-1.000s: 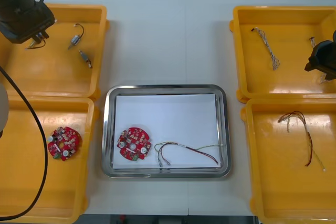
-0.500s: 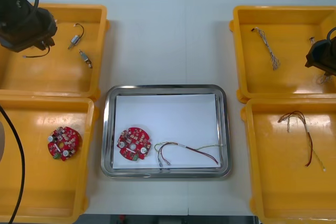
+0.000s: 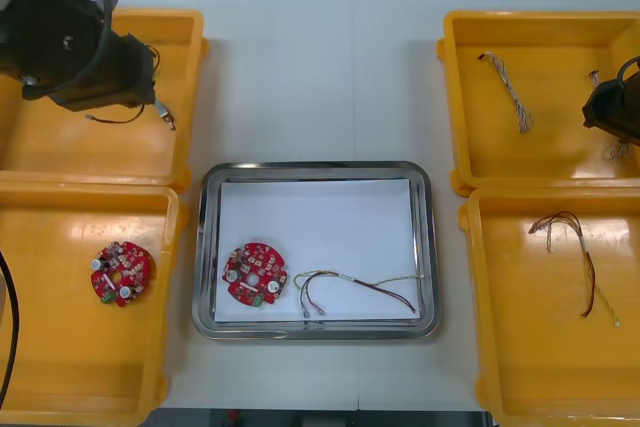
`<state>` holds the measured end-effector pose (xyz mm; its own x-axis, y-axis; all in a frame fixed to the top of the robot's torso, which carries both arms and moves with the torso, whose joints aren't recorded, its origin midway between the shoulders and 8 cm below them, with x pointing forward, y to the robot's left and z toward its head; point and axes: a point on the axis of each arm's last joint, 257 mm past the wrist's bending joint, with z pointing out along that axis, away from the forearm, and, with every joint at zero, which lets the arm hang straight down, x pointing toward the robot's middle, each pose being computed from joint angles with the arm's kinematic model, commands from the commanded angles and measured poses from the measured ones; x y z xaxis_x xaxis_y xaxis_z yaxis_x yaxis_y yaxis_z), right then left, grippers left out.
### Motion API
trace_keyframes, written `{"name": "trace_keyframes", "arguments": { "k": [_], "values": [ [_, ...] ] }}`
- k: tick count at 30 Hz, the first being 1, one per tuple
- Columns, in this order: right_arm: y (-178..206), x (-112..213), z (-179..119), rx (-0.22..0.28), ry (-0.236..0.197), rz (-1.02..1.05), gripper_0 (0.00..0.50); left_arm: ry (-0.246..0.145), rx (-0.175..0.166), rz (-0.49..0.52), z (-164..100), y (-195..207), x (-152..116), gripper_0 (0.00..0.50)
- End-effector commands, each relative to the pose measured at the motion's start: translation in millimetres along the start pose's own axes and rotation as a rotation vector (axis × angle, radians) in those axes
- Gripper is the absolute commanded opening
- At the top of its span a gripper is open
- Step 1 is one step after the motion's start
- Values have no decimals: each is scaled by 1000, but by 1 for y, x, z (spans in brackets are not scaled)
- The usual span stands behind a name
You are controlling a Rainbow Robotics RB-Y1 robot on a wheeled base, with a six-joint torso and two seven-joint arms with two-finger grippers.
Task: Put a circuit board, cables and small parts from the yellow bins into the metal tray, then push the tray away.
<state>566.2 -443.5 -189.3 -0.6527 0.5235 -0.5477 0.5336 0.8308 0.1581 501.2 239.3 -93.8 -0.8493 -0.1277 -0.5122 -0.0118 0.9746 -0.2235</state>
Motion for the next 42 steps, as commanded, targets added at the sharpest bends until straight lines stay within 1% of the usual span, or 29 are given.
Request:
{"name": "trace_keyframes", "arguments": {
  "k": [1, 5, 8, 12, 15, 18, 20, 23, 26, 27, 30, 32, 37, 40, 41, 42],
  "values": [
    [11, -22, -6, -1, -58, -14, 500, 0, -32, 100, -3, -3, 17, 0],
    [3, -22, 2, 21, -66, -21, 500, 11, -45, 143, 1, -10, 30, 0],
    [-1, -20, 6, 25, -56, -16, 500, 19, -52, 177, 5, -16, 42, 0],
    [-8, -20, 8, 37, -51, -11, 500, 36, -65, 217, 10, -23, 61, 0],
    [-10, -20, 9, 40, -50, -13, 500, 57, -77, 225, 16, -27, 80, 0],
    [-14, -20, 12, 43, -48, -6, 500, 47, -76, 233, 23, -37, 92, 0],
    [-16, -21, 13, 49, -51, -7, 500, 38, -88, 245, 28, -42, 97, 0],
    [-19, -22, 13, 55, -55, -6, 500, 33, -95, 265, 32, -47, 102, 0],
    [-23, -23, 13, 62, -56, -6, 500, 27, -84, 264, 39, -54, 107, 0],
    [-24, -23, 15, 65, -53, -5, 500, 21, -81, 263, 43, -56, 108, 0],
    [-26, -23, 16, 67, -55, -3, 500, 0, -69, 220, 53, -67, 113, 0],
    [-27, -25, 15, 70, -60, -3, 500, -20, -77, 211, 58, -71, 114, 0],
    [-29, -26, 18, 70, -62, 5, 500, -11, -96, 212, 66, -70, 122, 0],
    [-30, -26, 18, 73, -63, 4, 500, -3, -93, 205, 71, -71, 127, 0],
    [-31, -26, 19, 75, -63, 6, 487, -5, -91, 194, 73, -72, 129, 0],
    [-31, -26, 19, 74, -64, 6, 448, -8, -91, 186, 74, -72, 129, 0]
  ]
}}
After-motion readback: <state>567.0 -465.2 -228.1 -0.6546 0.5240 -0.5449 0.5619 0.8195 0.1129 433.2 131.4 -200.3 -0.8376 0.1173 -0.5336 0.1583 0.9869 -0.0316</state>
